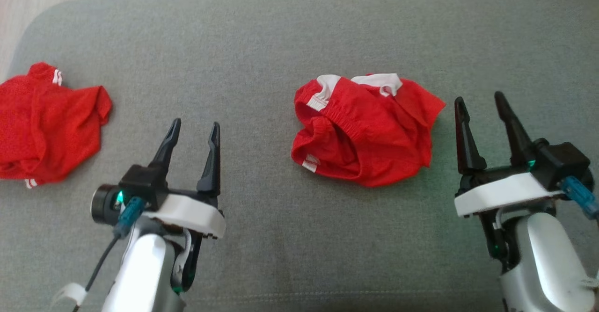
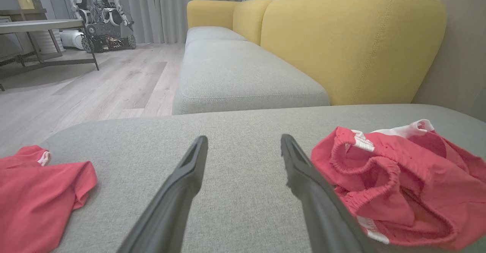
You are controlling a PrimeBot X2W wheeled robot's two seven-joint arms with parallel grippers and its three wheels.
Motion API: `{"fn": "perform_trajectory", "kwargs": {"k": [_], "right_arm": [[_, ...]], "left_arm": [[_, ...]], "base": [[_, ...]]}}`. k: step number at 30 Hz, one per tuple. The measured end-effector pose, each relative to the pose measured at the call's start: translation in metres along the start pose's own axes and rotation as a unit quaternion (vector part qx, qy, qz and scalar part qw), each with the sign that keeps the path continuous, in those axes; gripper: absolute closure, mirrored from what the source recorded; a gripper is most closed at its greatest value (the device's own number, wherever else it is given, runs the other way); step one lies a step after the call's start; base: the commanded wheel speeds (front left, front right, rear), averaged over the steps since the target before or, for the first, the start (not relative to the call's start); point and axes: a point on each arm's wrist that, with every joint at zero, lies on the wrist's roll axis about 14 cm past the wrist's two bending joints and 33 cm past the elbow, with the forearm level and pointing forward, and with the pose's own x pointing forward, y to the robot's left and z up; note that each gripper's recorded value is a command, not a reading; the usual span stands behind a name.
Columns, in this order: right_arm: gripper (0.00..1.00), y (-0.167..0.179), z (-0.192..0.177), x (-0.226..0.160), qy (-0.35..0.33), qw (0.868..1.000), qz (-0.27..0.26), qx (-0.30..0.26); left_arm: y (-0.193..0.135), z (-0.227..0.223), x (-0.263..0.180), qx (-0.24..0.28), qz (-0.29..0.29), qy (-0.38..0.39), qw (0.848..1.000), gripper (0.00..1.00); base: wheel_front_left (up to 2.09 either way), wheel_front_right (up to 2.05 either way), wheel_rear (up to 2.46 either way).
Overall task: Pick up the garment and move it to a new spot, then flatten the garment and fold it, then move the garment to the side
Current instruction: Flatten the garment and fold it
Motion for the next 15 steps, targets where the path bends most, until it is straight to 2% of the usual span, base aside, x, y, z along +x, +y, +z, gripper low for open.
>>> {"fn": "perform_trajectory", "kwargs": {"k": [4, 15], "right_arm": [[0.00, 0.002, 0.010, -0.010, -0.008, 1.000, 0.000, -0.028], [0.00, 0.004, 0.000, -0.039, 0.016, 1.000, -0.011, -0.018]], "left_arm": [[-0.003, -0.001, -0.008, 0.003, -0.003, 0.003, 1.000, 0.00], [0.003, -0.006, -0.023, 0.009, 0.010, 0.013, 1.000, 0.00]], "base": [[0.00, 0.00, 0.00], [0.00, 0.00, 0.00]]}}
